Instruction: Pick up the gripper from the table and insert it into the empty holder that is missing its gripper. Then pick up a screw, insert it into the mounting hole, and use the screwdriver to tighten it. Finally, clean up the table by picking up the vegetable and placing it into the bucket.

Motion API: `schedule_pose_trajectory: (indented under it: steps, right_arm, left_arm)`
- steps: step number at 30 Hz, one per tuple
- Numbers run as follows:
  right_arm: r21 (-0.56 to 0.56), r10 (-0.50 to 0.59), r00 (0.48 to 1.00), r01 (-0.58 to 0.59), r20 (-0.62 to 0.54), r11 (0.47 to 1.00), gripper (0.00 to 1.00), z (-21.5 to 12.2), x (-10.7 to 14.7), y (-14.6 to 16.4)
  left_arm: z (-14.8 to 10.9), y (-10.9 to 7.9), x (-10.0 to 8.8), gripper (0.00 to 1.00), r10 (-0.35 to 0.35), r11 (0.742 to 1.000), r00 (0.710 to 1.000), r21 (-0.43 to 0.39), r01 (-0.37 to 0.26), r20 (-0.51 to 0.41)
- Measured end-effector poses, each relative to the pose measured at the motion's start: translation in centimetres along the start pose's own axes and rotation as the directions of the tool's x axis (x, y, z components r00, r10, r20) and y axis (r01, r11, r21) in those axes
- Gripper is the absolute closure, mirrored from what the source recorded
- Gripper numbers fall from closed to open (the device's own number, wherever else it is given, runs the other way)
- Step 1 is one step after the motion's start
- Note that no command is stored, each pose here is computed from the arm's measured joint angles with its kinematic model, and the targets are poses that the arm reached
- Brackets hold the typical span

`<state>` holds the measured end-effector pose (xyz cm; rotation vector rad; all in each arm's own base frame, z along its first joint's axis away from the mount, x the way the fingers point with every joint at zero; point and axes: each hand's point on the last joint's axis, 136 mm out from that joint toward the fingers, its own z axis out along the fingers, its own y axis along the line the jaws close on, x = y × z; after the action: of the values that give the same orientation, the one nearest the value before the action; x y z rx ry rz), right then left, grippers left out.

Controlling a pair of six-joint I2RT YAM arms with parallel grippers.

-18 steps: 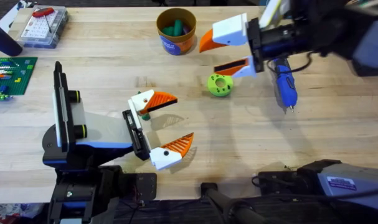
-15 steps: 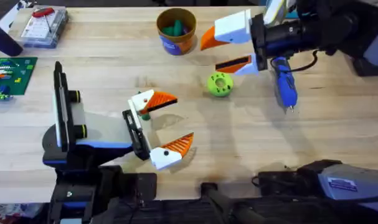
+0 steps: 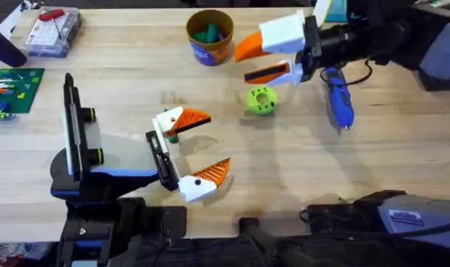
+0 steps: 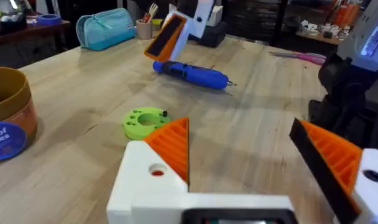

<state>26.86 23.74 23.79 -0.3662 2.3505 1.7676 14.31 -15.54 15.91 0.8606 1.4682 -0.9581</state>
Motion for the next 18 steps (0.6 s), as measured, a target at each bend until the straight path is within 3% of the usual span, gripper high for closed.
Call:
schedule_pose_trajectory:
  steps: [10, 18]
  right_arm:
    - [-0.112, -0.166, 0.979, 0.153, -0.119, 0.982, 0.055, 4.5, 1.5, -0.5]
    - [-0.169, -0.075, 0.97, 0.036, -0.23, 0.985, 0.051, 7.7, 3.0, -4.2]
  left_arm:
    - [0.0, 0.0, 0.0, 0.01, 0.0, 1.0, 1.0, 0.0, 0.0, 0.0]
    - [0.0, 0.0, 0.0, 0.01, 0.0, 1.0, 1.0, 0.0, 0.0, 0.0]
